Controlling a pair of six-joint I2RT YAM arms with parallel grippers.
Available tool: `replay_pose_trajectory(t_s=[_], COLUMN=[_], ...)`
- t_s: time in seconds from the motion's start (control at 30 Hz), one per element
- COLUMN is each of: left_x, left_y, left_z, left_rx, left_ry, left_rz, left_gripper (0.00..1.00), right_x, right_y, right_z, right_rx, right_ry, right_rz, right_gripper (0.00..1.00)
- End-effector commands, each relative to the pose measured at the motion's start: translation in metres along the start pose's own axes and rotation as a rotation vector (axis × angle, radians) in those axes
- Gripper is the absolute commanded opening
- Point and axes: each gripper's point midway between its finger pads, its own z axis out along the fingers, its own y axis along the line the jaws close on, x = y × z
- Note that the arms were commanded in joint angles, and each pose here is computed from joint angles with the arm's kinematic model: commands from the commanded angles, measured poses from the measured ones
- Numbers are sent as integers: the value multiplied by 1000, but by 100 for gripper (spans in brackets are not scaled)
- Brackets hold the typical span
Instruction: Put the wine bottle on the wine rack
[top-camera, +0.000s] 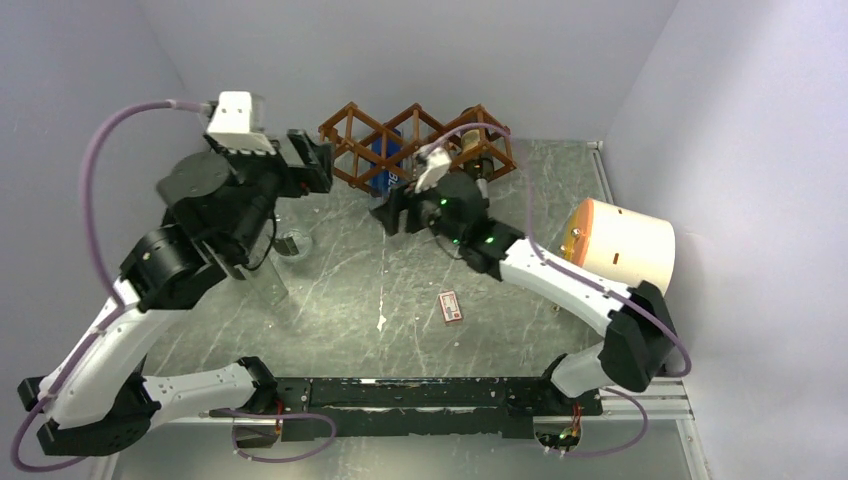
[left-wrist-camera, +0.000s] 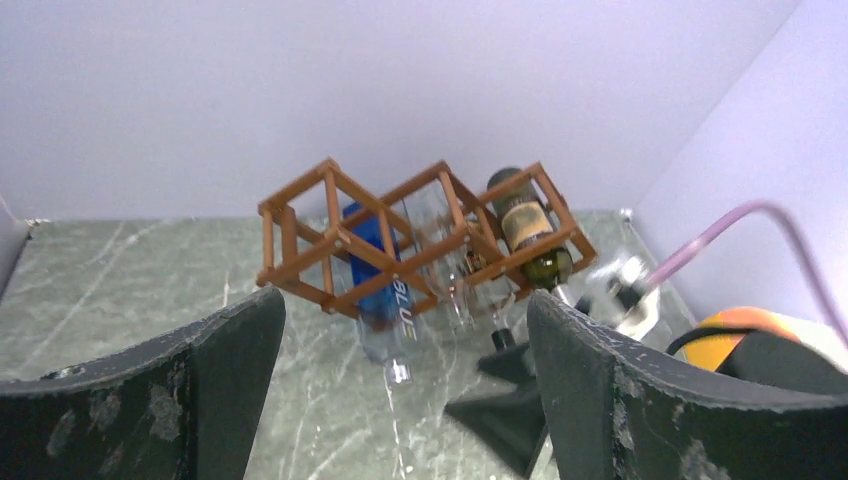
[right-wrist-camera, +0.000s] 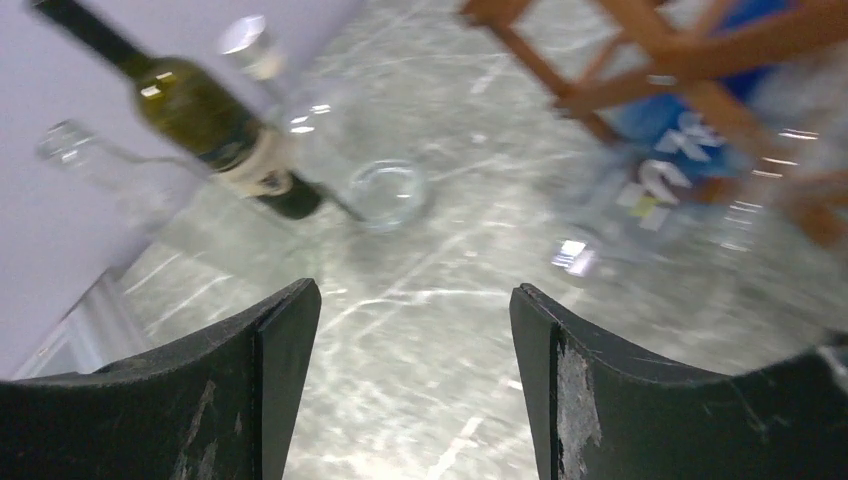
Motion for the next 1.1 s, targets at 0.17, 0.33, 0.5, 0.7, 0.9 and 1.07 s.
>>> replay_pose_trajectory(t_s=[0.17,0.33,0.5,0.7,0.9,1.07], left_x=[-60,-66,-71,-67,-63,-60], left_y=[20,18,20,22,23,23], left_z=[-42,-52,-56,-57,-56,-55], left_rx=[29,83,88,82,77,76], left_ry=[-156,-174,-192,-185,-178,-176], left_rz=[-6,5,16,26,39,40], left_gripper=[94,94,94,94,94,94], right_x=[14,30,46,66,72,63], right_y=[142,203,233,259,271,272], right_z=[59,84,115,147,157,153], right_rx=[-275,-388,-448,-496,-538,-506], right_ry=[-92,-109,-91,-67,-79,-142], right_rz=[-92,-160,-177,-244,-270,-307], right_gripper=[73,75,76,74,58,36])
